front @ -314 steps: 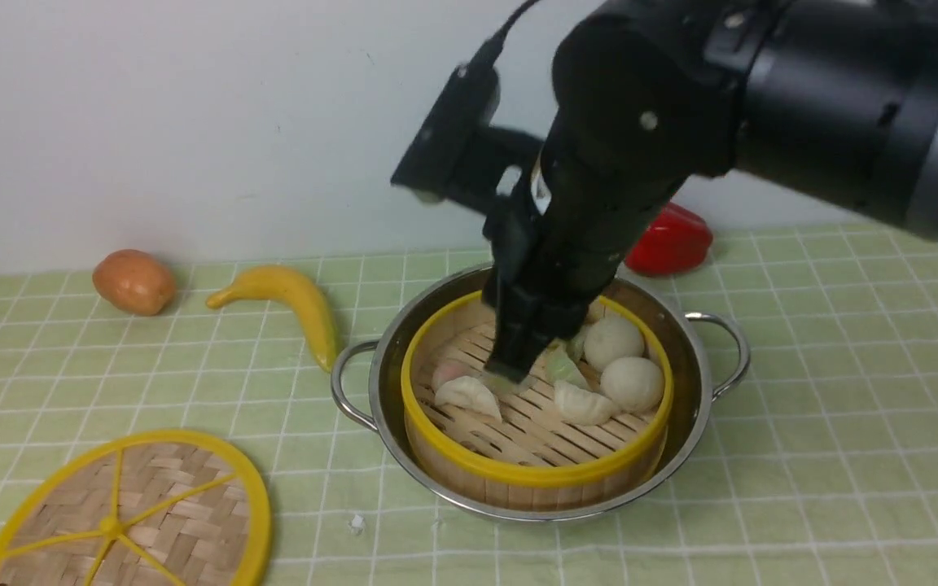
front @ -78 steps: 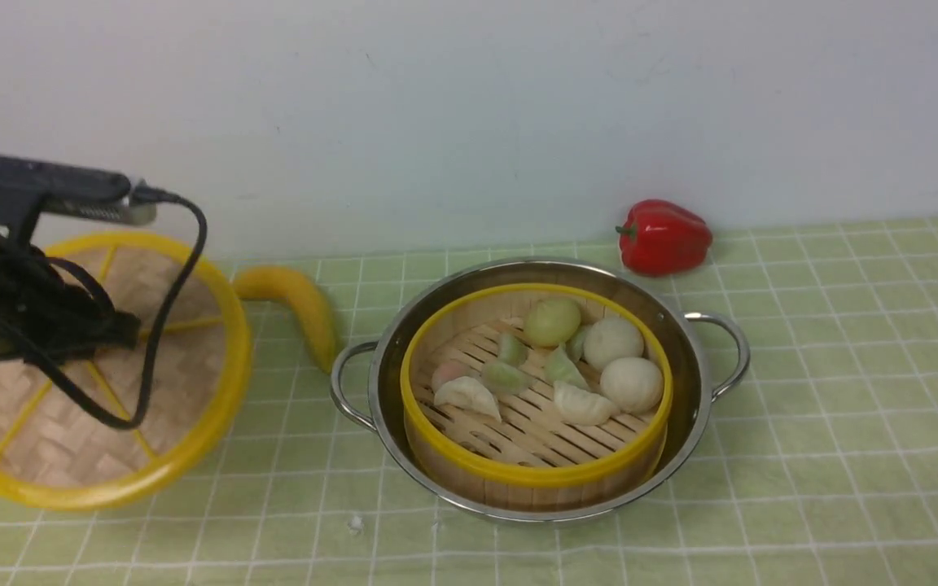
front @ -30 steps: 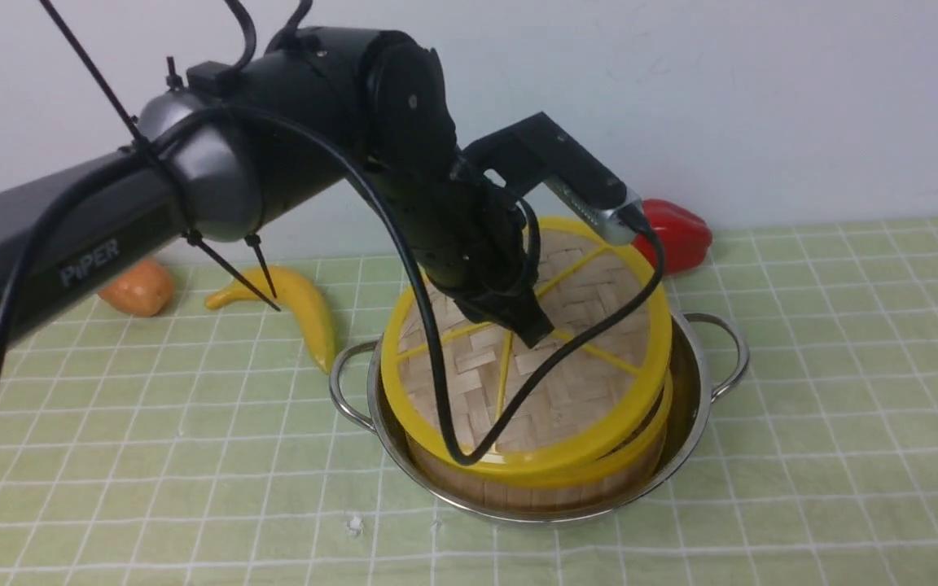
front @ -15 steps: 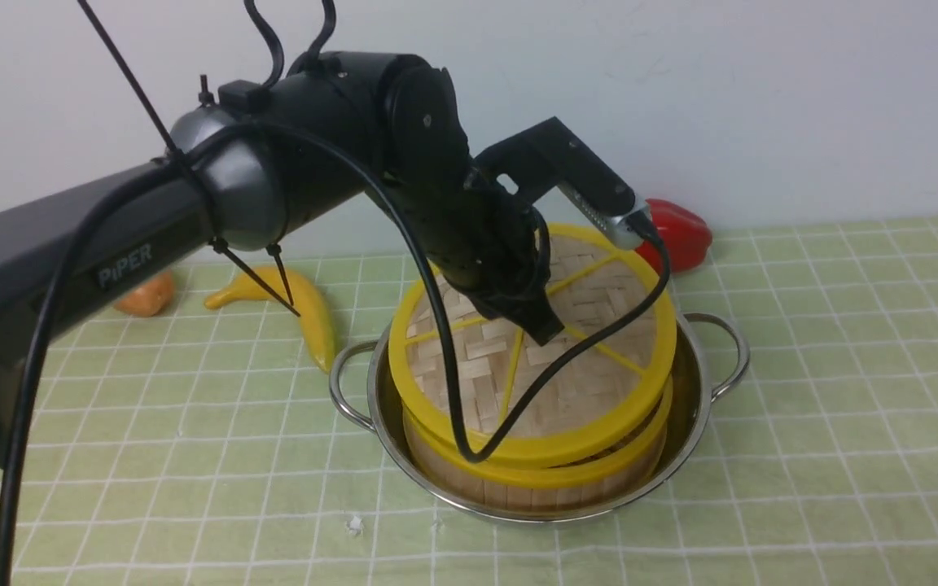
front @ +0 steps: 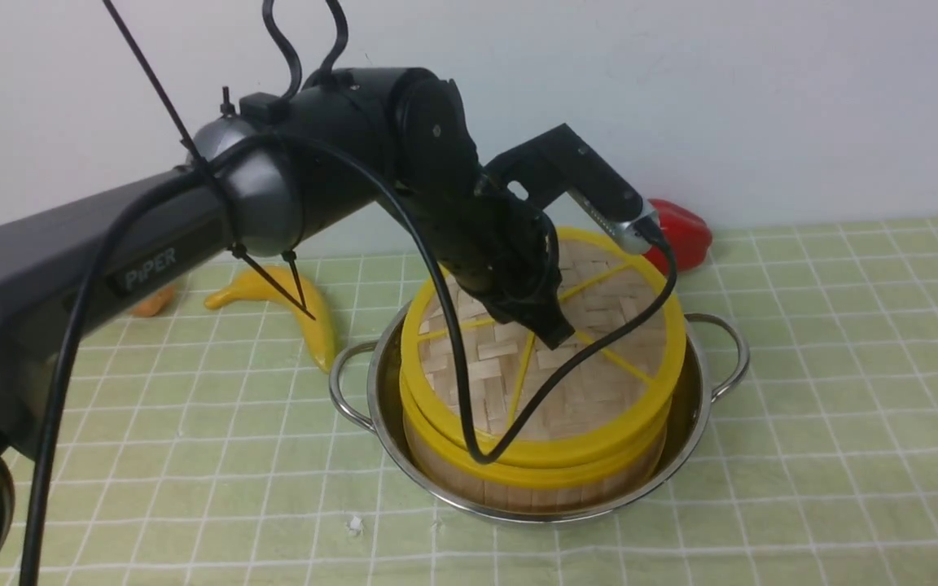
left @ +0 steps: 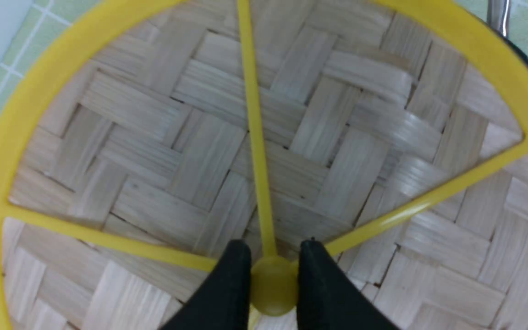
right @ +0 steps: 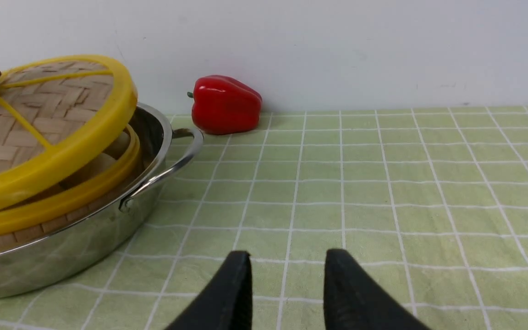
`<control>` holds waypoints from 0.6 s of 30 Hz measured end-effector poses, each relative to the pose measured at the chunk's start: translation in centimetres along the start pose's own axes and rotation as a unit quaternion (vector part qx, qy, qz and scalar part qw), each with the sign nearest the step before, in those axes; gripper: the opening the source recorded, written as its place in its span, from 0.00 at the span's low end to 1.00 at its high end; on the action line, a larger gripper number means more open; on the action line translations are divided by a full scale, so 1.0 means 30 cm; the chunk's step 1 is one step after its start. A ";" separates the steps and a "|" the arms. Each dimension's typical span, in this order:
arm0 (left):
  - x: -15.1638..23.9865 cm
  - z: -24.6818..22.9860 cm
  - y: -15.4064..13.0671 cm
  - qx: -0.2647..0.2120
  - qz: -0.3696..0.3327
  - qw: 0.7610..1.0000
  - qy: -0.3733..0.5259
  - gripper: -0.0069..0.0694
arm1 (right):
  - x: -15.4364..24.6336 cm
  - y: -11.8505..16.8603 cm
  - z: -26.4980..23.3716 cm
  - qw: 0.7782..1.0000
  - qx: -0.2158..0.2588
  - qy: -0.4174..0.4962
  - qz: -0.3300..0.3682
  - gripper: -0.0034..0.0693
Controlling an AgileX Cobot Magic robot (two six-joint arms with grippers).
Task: Place the steamer in the pot on the green tablecloth, and put the lid on the steamer.
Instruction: 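Place the yellow bamboo steamer lid onto the steamer in the pot with the left gripper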
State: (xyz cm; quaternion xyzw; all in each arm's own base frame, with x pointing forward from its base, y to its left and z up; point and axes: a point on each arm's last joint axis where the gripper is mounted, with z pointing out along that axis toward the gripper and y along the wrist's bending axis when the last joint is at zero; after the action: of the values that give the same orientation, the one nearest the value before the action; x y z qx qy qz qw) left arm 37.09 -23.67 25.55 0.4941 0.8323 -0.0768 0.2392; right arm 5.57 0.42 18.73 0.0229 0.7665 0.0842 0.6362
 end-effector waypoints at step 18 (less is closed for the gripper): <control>-0.063 -0.151 0.003 0.025 -0.028 0.999 0.036 0.25 | 0.000 0.000 0.000 1.000 0.000 0.000 0.000 0.38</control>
State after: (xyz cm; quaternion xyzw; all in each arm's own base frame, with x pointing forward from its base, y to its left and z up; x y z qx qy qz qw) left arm 36.45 -23.47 30.42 0.4791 0.8517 -0.0863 0.1942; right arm 5.57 0.42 18.73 0.0229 0.7665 0.0842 0.6362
